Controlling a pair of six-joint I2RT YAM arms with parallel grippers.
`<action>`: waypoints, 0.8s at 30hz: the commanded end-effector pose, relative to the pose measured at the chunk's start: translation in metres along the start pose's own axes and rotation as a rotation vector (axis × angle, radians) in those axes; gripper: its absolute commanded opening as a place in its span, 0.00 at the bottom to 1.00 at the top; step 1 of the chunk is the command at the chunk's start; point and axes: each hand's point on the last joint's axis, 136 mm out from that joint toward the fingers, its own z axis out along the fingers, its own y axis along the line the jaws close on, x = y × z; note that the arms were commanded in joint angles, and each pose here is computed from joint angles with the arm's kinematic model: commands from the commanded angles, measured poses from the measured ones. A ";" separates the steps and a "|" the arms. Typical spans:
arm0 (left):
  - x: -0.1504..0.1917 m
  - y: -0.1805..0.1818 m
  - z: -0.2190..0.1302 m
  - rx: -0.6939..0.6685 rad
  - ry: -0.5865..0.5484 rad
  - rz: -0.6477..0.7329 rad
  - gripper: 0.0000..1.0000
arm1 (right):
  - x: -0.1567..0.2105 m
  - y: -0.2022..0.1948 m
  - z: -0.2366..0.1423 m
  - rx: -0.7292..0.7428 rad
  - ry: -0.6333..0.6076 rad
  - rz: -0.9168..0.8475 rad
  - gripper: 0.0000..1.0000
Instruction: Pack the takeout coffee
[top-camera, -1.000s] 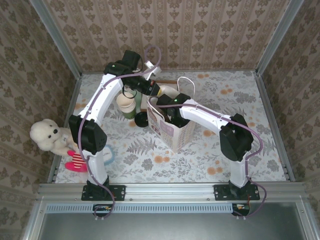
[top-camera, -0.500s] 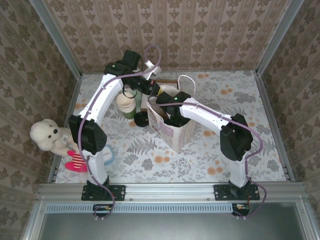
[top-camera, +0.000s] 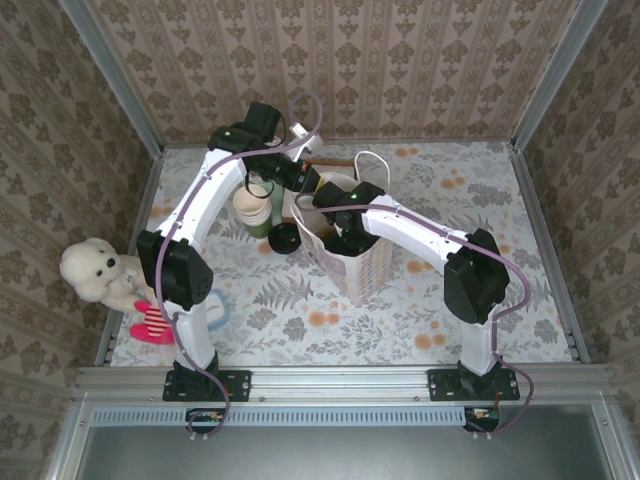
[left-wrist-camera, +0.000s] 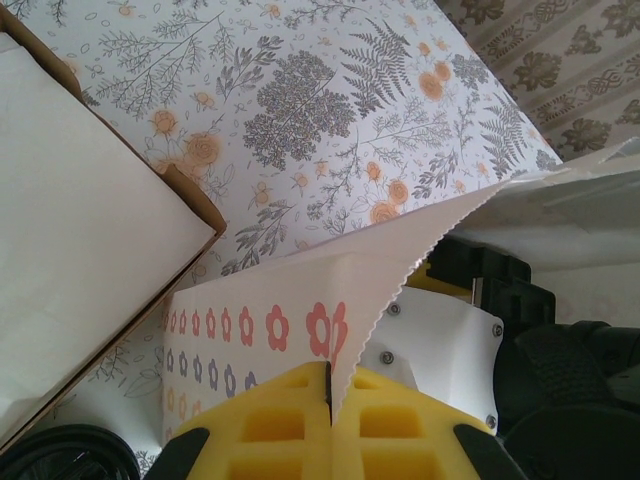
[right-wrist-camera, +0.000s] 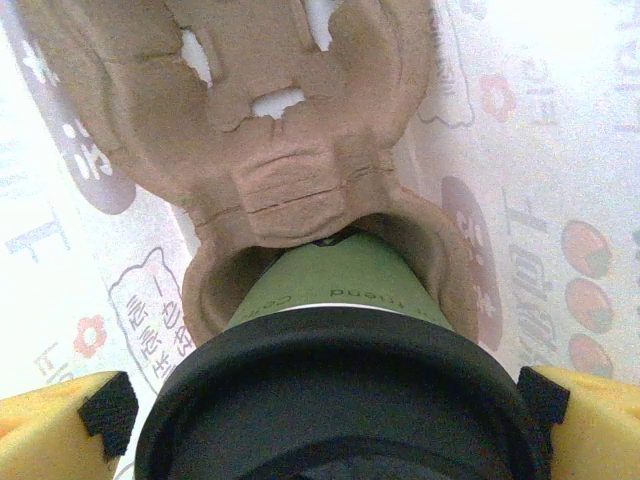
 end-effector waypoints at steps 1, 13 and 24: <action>0.001 -0.011 -0.006 0.017 -0.006 -0.004 0.00 | -0.015 -0.008 -0.033 -0.001 -0.109 0.044 1.00; 0.001 -0.014 -0.008 0.017 -0.015 -0.026 0.00 | -0.029 -0.011 -0.052 0.001 -0.223 0.039 1.00; 0.003 -0.013 -0.010 0.001 -0.012 -0.034 0.00 | -0.040 -0.012 -0.073 -0.014 -0.334 0.038 1.00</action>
